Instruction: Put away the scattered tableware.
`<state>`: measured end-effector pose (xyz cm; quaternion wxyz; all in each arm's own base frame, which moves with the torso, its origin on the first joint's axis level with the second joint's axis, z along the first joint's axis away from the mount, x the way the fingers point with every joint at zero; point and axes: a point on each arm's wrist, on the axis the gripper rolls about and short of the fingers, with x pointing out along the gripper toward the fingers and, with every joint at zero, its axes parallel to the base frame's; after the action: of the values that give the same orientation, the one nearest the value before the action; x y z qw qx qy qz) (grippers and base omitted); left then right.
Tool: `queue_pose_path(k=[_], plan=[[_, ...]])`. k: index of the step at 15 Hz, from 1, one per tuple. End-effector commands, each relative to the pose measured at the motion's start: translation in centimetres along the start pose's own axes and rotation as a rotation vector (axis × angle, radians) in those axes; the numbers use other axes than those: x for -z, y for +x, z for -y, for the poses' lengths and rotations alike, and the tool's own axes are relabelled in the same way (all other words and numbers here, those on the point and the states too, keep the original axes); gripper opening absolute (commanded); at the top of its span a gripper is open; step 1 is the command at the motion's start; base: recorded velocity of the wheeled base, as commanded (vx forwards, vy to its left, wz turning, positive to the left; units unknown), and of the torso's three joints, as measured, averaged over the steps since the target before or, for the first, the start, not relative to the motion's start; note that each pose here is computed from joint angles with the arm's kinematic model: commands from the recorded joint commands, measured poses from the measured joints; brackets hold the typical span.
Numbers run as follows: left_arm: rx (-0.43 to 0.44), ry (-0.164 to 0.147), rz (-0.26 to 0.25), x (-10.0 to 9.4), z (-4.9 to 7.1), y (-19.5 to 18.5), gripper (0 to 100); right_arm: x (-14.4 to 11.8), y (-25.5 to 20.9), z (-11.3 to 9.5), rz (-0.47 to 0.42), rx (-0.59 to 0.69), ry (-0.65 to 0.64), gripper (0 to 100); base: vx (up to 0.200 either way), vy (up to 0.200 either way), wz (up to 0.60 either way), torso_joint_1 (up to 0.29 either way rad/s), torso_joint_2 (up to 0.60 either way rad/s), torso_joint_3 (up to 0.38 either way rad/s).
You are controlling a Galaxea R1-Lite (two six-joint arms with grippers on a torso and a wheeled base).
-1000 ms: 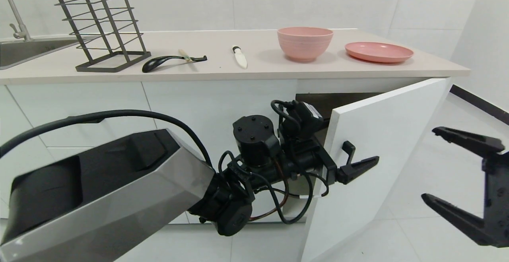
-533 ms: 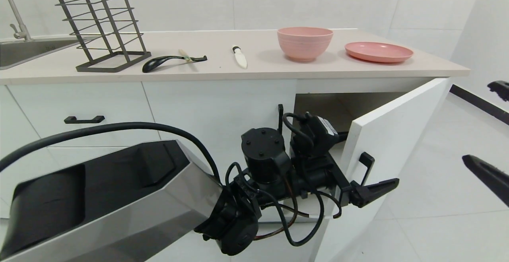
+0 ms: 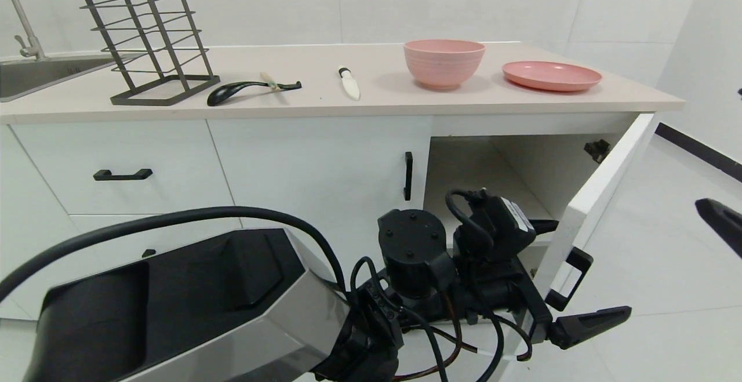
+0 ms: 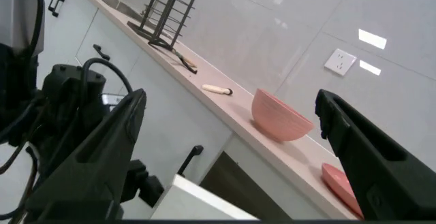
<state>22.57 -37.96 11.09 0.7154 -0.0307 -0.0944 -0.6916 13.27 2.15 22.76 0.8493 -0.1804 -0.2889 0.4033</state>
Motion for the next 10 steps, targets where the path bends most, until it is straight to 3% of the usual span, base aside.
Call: queue_pose_path(k=[1, 3, 4, 5, 8, 9, 10], plan=[[0.021, 0.004, 0.010, 1.2, 0.0, 0.8, 100, -0.4, 0.2, 0.3, 0.017, 0.000, -0.033, 100, 0.000, 0.000, 0.00, 0.000, 0.00, 0.000], [0.041, 0.015, 0.040, 1.3, 0.3, 2.1, 100, -1.3, 0.3, 0.5, 0.044, 0.003, -0.066, 100, 0.000, 0.000, 0.00, 0.000, 0.00, 0.000], [0.064, 0.015, 0.055, 1.3, 1.0, 3.0, 100, -1.7, 0.2, 0.5, 0.054, 0.005, -0.080, 100, 0.000, 0.000, 0.00, 0.000, 0.00, 0.000], [0.087, 0.003, 0.069, 1.2, 1.9, 3.9, 100, -2.1, 0.2, 0.5, 0.065, 0.005, -0.094, 100, 0.000, 0.000, 0.00, 0.000, 0.00, 0.000], [0.182, -0.060, 0.063, 2.6, 5.9, 6.0, 100, -3.9, 0.2, 0.8, 0.118, 0.012, -0.159, 100, 0.000, 0.000, 0.00, 0.000, 0.00, 0.000], [0.213, -0.094, 0.053, 3.1, 7.4, 6.5, 100, -4.4, 0.1, 0.8, 0.133, 0.014, -0.177, 100, 0.000, 0.000, 0.00, 0.000, 0.00, 0.000], [0.213, -0.094, 0.053, 3.1, 7.4, 6.5, 100, -4.4, 0.1, 0.8, 0.133, 0.014, -0.177, 100, 0.000, 0.000, 0.00, 0.000, 0.00, 0.000]])
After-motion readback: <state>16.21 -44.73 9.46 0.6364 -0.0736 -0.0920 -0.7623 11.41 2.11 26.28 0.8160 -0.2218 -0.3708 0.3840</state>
